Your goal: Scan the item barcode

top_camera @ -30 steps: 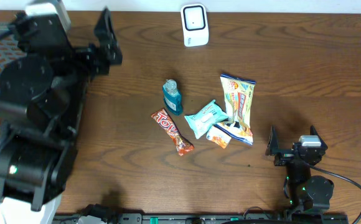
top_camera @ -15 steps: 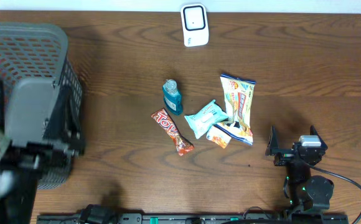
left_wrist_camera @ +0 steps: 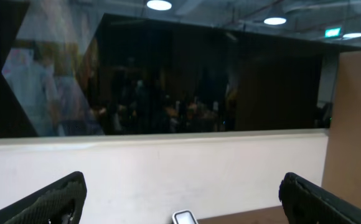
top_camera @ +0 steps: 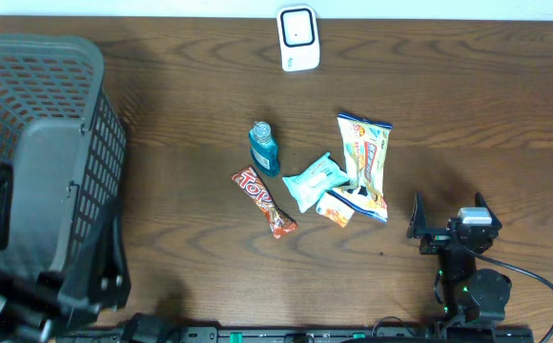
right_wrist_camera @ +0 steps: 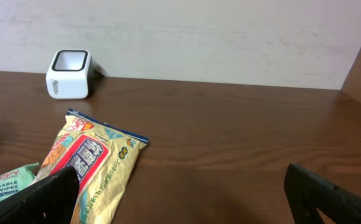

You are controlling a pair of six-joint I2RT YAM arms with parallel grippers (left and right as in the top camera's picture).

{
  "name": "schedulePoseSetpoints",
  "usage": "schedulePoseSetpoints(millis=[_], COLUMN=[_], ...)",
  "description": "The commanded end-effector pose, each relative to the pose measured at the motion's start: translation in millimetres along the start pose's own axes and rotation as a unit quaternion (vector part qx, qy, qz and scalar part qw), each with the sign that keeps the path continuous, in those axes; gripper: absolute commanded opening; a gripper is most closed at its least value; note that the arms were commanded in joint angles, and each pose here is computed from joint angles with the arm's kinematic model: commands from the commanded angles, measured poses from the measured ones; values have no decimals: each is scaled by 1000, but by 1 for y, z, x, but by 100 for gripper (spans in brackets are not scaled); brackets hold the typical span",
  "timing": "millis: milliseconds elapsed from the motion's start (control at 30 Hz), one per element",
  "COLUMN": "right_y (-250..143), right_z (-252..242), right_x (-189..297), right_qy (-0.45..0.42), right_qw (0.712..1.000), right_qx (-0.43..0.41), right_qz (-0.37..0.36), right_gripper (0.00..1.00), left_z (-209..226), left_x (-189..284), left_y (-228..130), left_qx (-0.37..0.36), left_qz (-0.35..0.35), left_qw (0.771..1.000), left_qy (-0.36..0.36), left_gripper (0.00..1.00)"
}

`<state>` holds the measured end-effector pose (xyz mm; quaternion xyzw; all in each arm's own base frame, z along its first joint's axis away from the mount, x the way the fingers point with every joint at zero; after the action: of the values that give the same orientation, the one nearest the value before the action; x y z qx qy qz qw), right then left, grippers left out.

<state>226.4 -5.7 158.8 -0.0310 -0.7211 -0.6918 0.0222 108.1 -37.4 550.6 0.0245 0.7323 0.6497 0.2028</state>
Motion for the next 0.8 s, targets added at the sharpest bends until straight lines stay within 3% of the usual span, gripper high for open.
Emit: schedulePoseSetpoints(millis=[0,267,433,767], right_y=[-1,-1,-1,-1], right_z=[2,2,2,2], right_x=[0,0,0,0], right_qy=[4,4,4,4], right_qw=[1000,1000,1000,1000], right_qx=[-4,-5,-4,-4], right_qz=[1,1,1,1], right_gripper=[99,99,99,99], left_z=[-5,-22,-44,-53], left_x=[27,81,107,132], left_y=[6,6,6,9], left_qx=[-5,-37,-47,-56], left_qz=[-27,-77,-98,-126], left_qw=[1000,996,994,990], left_qy=[-3,15,-26,-31], left_gripper=[98,98,98,98])
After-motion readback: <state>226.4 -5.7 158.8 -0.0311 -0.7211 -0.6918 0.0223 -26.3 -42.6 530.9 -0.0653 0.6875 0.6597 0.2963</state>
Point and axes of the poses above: each gripper's point midway between its finger pads, its own x axis back along the fingers, its own z axis along the line the jaws close on, y = z × x, the point moved 2 cm from there along x, back along the fingers
